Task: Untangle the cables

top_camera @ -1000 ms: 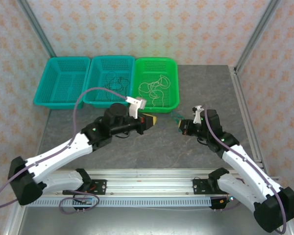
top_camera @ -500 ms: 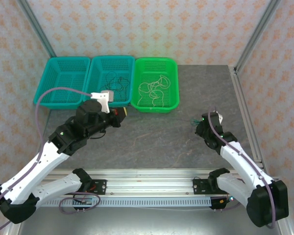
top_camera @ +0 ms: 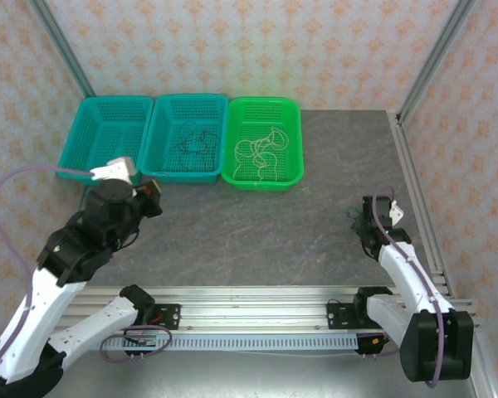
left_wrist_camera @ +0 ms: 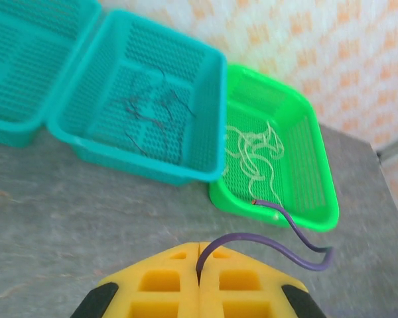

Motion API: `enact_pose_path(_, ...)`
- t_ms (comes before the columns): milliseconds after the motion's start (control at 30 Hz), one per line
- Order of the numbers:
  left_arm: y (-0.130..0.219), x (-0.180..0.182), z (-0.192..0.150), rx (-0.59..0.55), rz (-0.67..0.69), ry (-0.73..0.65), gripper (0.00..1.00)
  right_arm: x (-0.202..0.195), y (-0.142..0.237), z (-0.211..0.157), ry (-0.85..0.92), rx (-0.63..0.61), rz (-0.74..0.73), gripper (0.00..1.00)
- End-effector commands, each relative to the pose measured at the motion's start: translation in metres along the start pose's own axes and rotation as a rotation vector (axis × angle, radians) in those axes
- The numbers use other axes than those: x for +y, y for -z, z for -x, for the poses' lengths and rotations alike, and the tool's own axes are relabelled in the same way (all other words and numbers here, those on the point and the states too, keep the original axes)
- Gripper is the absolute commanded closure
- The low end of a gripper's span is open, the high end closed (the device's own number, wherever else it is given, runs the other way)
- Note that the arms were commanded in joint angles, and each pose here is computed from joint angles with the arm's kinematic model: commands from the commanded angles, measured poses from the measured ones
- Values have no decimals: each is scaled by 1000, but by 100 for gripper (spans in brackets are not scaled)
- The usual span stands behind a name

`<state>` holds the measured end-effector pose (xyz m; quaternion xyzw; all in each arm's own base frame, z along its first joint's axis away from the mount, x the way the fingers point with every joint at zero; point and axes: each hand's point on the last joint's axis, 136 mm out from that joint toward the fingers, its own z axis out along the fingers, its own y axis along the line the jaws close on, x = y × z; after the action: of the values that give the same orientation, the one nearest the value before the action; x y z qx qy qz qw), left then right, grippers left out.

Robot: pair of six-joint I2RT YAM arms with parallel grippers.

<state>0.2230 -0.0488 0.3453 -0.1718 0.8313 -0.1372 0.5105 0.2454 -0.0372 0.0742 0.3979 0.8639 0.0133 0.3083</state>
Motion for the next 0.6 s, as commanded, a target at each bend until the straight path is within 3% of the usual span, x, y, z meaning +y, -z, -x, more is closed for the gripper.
enact_pose_path(0, 24, 44, 17, -98, 189, -13, 100, -9, -3, 6, -51, -19, -35, 77)
enact_pose_path(200, 33, 56, 19, -122, 227, -10, 100, -13, -6, 8, -78, -19, -52, 81)
enact_pose_path(400, 19, 28, 13, -72, 108, -9, 100, 2, -4, 7, -54, 3, 26, 88)
enact_pose_path(467, 11, 3, 11, -39, -2, -22, 100, 28, 1, 3, -6, 39, 176, 94)
enact_pose_path(567, -3, -65, -3, 60, -310, -80, 100, 75, 23, -4, 45, 83, 455, 100)
